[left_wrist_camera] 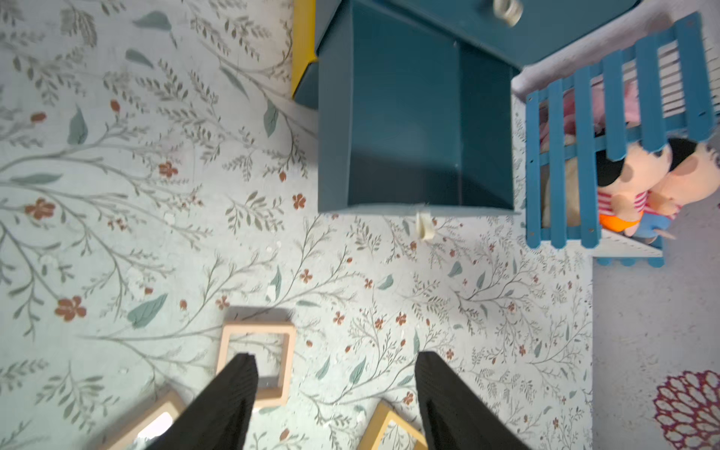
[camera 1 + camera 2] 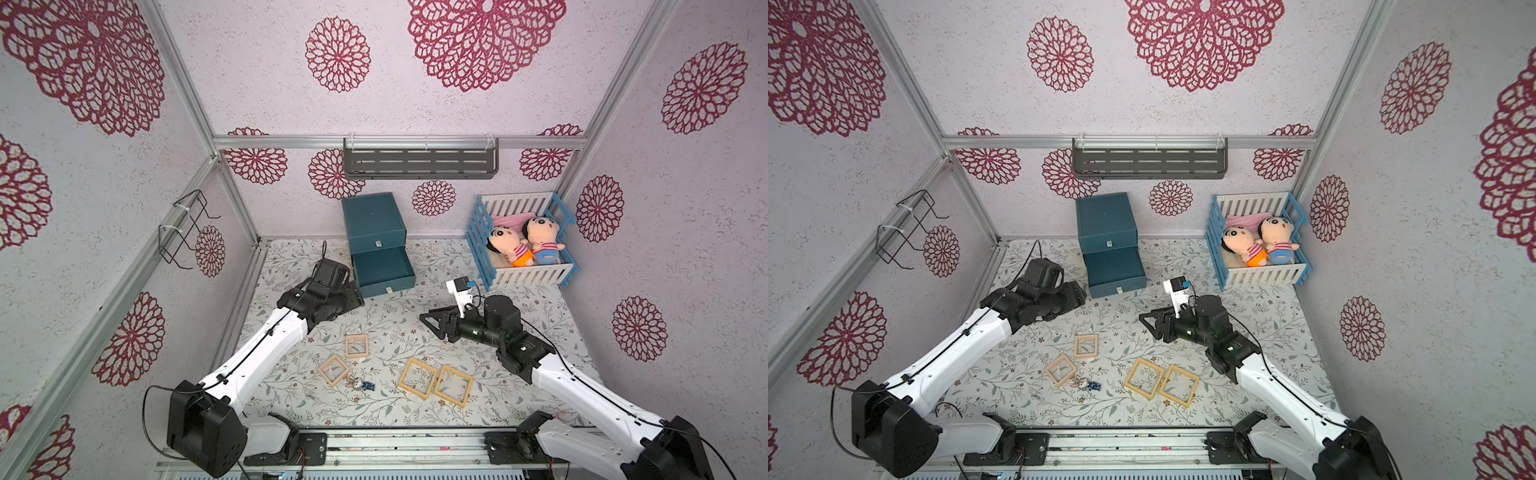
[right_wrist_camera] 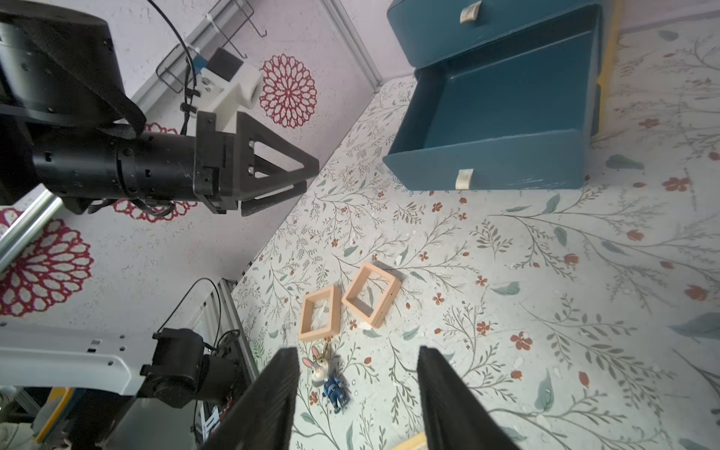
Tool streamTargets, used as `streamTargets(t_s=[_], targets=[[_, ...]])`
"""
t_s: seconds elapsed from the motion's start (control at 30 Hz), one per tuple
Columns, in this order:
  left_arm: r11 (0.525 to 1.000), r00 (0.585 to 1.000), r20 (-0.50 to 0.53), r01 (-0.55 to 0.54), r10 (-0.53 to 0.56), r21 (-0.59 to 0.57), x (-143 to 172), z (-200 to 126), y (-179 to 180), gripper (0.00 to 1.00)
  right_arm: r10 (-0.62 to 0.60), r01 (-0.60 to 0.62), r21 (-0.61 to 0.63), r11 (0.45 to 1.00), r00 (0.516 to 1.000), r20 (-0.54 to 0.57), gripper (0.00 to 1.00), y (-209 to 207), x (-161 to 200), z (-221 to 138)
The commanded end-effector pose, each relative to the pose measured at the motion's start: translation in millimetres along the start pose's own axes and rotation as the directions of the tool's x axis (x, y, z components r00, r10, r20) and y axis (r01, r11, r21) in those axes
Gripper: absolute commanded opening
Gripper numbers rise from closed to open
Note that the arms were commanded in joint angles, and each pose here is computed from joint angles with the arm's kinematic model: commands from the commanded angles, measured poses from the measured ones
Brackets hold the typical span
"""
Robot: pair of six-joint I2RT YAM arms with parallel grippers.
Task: Place the brooch boxes into the drawer by color
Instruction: Pick up the brooch box from the center of the board.
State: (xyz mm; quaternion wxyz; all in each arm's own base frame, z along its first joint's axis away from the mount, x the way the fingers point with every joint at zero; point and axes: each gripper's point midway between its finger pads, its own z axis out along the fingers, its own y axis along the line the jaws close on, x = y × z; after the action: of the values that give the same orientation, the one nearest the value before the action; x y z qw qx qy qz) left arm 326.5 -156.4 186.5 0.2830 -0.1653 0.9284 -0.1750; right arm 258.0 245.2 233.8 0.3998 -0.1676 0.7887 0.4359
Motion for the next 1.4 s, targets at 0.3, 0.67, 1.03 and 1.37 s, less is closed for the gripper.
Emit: streamTargets(t_s=[0.3, 0.67, 1.03, 1.37], targets=[[0.978, 0.989, -0.062, -0.139, 0.131, -0.157, 76, 12, 21, 0.82, -0.055, 0.063, -0.171, 0.983, 0.997, 0.054, 0.57, 49, -19, -28], [0.938, 0.968, -0.088, -0.249, 0.234, -0.240, 94, 34, 35, 0.96, -0.008, 0.026, -0.195, 0.981, 0.995, 0.095, 0.60, 53, -15, -44], [0.924, 0.953, -0.154, -0.293, 0.261, -0.245, 115, 73, 43, 0.97, 0.010, 0.006, -0.185, 0.983, 0.996, 0.084, 0.62, 51, -14, -44], [0.920, 0.946, -0.222, -0.292, 0.237, -0.262, 121, 91, 54, 0.96, 0.012, 0.002, -0.180, 0.984, 0.997, 0.073, 0.63, 48, -13, -40]])
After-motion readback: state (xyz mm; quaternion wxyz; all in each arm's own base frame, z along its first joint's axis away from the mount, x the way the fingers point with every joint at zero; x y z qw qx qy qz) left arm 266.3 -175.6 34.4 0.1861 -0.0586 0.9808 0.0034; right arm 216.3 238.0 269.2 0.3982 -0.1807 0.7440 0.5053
